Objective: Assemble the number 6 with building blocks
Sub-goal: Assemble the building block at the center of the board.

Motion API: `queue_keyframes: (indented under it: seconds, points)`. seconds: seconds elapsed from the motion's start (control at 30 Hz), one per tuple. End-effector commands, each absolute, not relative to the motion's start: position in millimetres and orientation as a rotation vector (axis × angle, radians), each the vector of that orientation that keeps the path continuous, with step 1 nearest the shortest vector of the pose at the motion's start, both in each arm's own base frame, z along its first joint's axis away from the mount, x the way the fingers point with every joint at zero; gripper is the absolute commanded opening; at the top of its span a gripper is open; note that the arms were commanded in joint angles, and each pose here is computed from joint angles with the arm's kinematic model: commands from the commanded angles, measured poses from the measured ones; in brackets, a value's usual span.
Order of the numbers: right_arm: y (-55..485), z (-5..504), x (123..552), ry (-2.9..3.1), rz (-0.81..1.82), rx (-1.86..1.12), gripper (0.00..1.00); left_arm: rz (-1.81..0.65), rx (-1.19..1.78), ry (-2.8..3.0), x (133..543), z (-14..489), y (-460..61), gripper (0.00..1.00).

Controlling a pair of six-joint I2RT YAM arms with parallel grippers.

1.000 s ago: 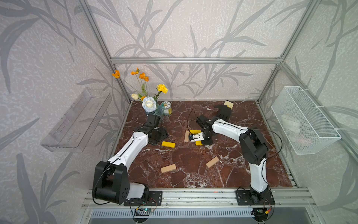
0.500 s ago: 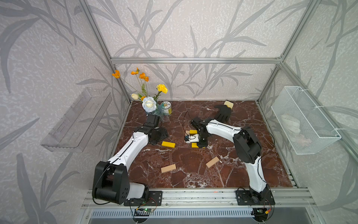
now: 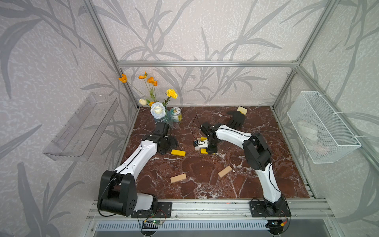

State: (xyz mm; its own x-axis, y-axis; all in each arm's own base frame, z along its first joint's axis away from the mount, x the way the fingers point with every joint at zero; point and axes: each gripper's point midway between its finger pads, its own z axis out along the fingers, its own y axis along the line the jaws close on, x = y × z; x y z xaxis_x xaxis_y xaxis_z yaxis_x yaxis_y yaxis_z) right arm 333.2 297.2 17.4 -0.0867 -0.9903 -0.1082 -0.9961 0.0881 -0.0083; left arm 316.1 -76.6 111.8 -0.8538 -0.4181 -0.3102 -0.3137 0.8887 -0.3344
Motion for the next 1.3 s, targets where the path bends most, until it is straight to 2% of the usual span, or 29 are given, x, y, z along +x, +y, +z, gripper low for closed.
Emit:
queue_keyframes:
  seconds: [0.0,1.27]
  points:
    - [294.6,12.7,329.3,2.284,0.106,-2.087,0.00,-0.367,-0.542,2.674,310.5,114.6,-71.1,0.75]
    - [302.7,11.6,333.1,2.280,0.078,-2.079,0.00,-0.367,-0.540,2.695,308.8,108.4,-67.4,0.74]
